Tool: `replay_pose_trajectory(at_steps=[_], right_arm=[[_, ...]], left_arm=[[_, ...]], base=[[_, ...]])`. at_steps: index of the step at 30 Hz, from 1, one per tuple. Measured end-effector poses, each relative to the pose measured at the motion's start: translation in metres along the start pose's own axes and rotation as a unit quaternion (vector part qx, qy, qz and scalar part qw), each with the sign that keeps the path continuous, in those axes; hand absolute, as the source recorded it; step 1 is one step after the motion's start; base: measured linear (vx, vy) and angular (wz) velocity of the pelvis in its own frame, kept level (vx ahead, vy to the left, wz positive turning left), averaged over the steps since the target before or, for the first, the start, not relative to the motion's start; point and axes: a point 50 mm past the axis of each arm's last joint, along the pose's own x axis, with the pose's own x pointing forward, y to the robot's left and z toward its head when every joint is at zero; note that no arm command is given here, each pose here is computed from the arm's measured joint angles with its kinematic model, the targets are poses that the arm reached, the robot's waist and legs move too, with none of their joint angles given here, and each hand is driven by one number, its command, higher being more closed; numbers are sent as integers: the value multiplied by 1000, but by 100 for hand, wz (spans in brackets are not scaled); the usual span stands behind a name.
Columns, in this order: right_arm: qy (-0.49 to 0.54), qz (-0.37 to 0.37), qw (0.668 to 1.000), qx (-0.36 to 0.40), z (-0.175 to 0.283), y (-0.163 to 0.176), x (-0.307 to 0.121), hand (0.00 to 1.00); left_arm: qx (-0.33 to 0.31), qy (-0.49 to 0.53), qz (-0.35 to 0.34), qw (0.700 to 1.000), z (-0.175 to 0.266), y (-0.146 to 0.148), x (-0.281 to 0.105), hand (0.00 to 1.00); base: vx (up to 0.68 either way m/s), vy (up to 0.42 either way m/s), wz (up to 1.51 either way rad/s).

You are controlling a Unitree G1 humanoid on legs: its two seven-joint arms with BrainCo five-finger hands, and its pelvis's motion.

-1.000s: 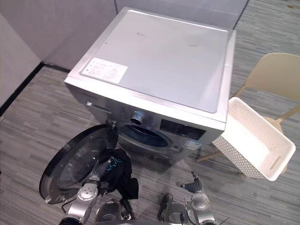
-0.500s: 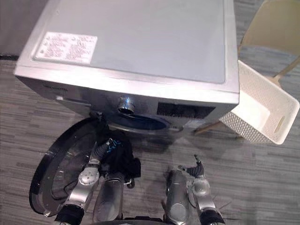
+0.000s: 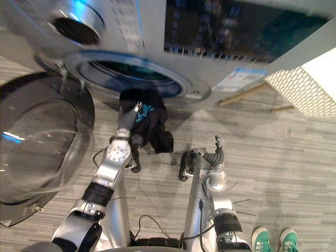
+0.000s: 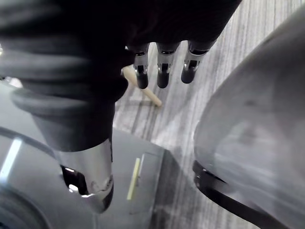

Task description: Pick up the laundry basket with both hands and put the clothes into the washing machine.

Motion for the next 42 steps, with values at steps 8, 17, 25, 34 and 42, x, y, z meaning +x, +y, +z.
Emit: replay_pose_trajectory(at_steps=[8,17,25,34,42], right_arm=[[-103,-9,994,33,44,-3,6,0],[-153,-20,984,85,62,-9,4,0],[-176,-21,979,101,66,-11,-1,0],[-205,-24,973,104,71,-18,-7,0],[-200,-25,972,118,69,-20,-8,0]], left_arm=[[106,-246,66,961,136,29,68,100],[254,-412,212,849,269,77,89,100],[288,-344,331,830,263,114,99,100],[334,-365,413,765,312,132,91,100],[155,-396,467,775,348,161,72,0]], base=[[-69,-50,-15],[27,-34,-12],[52,-27,-1],[46,-22,-1],[24,-14,-1]])
